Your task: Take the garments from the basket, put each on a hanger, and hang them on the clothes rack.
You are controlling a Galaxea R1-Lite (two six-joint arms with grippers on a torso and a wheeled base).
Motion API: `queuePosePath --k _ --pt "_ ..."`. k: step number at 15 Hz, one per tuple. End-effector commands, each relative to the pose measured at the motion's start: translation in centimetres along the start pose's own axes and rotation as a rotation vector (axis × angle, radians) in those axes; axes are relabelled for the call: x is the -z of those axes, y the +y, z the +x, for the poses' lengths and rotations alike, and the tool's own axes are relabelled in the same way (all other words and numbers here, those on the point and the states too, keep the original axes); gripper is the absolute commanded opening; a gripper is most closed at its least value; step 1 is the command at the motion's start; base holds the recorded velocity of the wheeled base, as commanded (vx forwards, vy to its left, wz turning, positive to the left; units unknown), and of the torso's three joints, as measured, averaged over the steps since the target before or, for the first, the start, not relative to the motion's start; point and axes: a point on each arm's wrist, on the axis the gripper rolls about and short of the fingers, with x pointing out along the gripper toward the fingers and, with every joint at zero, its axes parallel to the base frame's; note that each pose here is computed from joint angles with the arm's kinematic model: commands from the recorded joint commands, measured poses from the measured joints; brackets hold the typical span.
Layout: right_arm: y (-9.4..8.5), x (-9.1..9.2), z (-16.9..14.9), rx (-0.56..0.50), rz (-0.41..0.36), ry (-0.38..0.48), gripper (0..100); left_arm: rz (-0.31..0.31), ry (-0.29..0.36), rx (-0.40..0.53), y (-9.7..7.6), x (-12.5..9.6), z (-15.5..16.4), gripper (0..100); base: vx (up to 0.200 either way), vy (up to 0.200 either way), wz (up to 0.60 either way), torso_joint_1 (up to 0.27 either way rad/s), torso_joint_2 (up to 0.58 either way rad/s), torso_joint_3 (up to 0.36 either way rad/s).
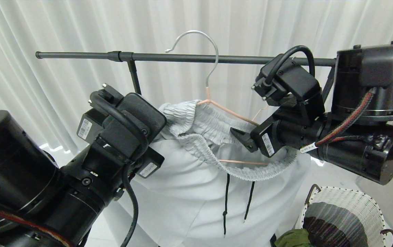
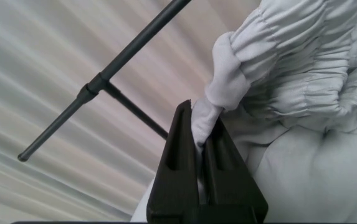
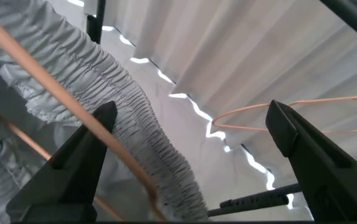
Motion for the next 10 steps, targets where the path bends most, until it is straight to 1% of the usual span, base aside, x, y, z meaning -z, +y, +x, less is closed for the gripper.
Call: queuePosePath --k 1,3,4,6,10 --pt "0.20 0.35 0.57 -0.001 -0.007 0.016 100 0.002 -0.005 0.012 -0.32 -0.13 -0.05 0 0.000 0.000 0.00 0.000 0.00 0.000" --pt "0.20 0.37 0.43 -0.001 -0.007 0.016 100 0.001 -0.006 0.011 -0.30 -0.16 -0.04 0 0.000 0.000 0.00 0.000 0.00 0.000" --pt "0.14 0.31 0.34 0.000 -0.006 0.013 0 0.000 -0.007 0.010 -0.26 -0.17 -0.06 0 0.000 0.000 0.00 0.000 0.00 0.000" --pt "0.09 0.28 0.33 0.017 -0.005 0.017 0 0.000 0.006 0.001 -0.24 -0.09 -0.06 0 0.000 0.000 0.00 0.000 0.00 0.000" --pt "-0.14 0.19 0.12 0.045 0.001 0.018 0 0.000 0.006 0.001 -0.24 -0.09 -0.06 0 0.000 0.000 0.00 0.000 0.00 0.000"
